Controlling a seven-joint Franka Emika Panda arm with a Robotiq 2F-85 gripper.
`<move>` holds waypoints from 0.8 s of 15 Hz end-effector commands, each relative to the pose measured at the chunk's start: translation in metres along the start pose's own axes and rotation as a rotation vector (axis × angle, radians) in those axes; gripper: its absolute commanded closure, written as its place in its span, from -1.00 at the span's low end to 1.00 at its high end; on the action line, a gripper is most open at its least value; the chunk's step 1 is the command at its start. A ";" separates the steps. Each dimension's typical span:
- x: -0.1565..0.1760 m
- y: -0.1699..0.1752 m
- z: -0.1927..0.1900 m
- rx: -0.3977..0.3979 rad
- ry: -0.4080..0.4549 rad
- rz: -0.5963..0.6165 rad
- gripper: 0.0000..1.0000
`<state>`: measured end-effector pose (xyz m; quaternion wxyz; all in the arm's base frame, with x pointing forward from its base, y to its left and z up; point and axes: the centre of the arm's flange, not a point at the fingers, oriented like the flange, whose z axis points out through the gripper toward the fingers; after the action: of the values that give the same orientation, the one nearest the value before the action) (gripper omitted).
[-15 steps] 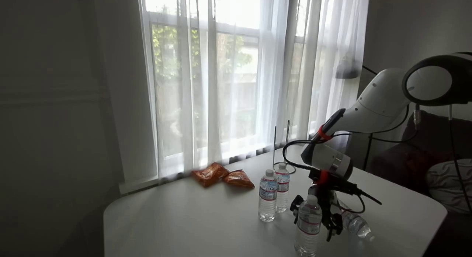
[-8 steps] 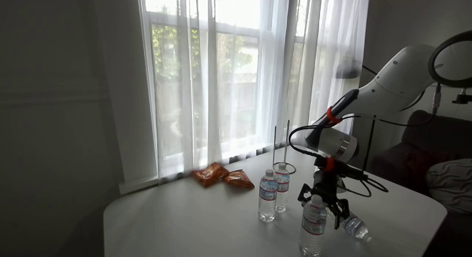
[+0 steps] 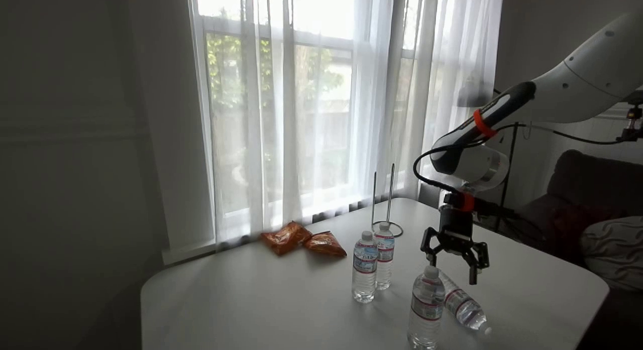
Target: Pick up the the fallen water bottles one by one and place them the right way up on the table
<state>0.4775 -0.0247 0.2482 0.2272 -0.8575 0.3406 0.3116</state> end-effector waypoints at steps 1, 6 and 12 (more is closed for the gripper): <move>-0.046 0.010 -0.015 -0.118 0.156 -0.031 -1.00; -0.053 0.012 -0.008 -0.264 0.357 -0.120 -1.00; -0.039 0.012 0.024 -0.089 0.541 -0.157 -1.00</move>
<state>0.4560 -0.0103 0.2674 0.0856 -0.9476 0.2851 0.1160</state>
